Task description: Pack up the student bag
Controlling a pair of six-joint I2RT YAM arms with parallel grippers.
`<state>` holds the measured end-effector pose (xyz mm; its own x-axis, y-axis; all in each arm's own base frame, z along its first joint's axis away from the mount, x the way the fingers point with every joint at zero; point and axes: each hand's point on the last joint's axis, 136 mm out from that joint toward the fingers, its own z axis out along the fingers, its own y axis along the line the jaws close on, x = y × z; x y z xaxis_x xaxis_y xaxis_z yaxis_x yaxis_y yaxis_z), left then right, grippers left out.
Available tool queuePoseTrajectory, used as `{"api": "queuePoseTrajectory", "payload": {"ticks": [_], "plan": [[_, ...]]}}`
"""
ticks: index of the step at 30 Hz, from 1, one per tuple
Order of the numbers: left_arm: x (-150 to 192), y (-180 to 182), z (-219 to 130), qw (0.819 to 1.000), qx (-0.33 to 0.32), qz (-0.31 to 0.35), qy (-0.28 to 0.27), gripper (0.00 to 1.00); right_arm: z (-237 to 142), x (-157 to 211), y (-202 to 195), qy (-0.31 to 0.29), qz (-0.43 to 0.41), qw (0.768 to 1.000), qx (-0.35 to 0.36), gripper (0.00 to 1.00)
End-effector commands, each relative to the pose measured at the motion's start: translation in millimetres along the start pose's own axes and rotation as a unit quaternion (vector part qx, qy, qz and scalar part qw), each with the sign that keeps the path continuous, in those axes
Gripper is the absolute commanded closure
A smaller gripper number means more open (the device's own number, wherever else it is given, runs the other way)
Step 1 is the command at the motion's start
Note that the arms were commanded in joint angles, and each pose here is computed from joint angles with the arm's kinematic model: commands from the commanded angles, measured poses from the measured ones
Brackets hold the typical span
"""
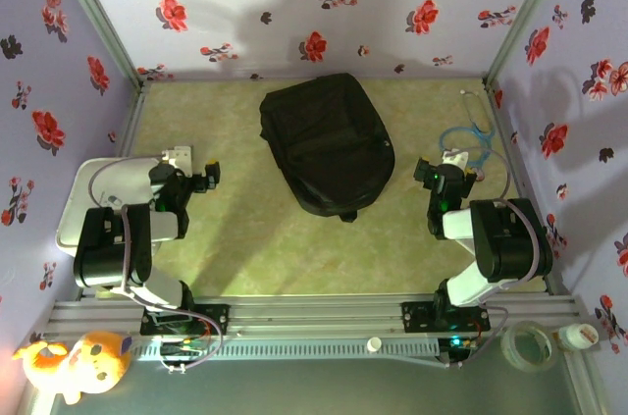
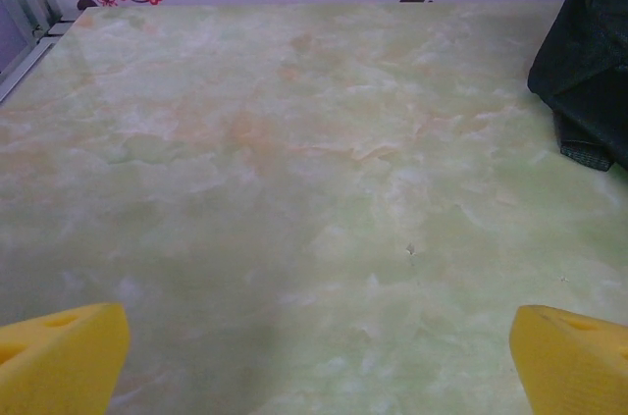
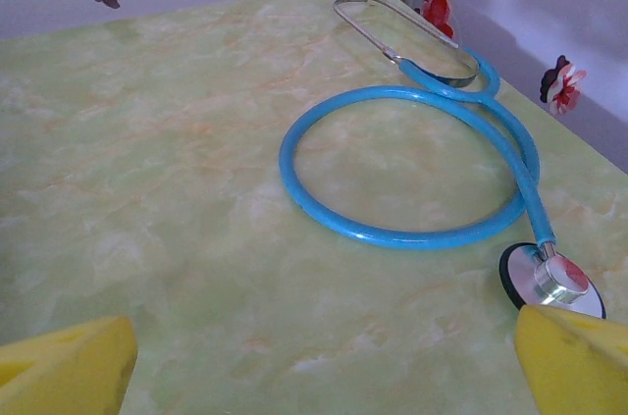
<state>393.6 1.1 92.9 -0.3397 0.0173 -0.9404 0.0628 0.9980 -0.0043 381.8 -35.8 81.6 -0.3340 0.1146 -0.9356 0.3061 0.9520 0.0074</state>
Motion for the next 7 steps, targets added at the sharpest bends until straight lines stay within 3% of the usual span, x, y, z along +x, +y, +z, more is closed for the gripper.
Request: {"api": "queuePoseTrajectory", "payload": {"ticks": [1, 7], "plan": [[-2.2, 4.1, 3.7, 1.0, -0.025, 0.004, 0.002, 0.0, 3.1, -9.9, -5.6, -0.013, 0.006, 1.0, 0.016, 0.01], [-2.6, 7.2, 4.0, 0.999, -0.035, 0.0, 0.003, 0.0, 2.9, -9.5, -5.6, -0.013, 0.006, 1.0, 0.015, 0.01]]}}
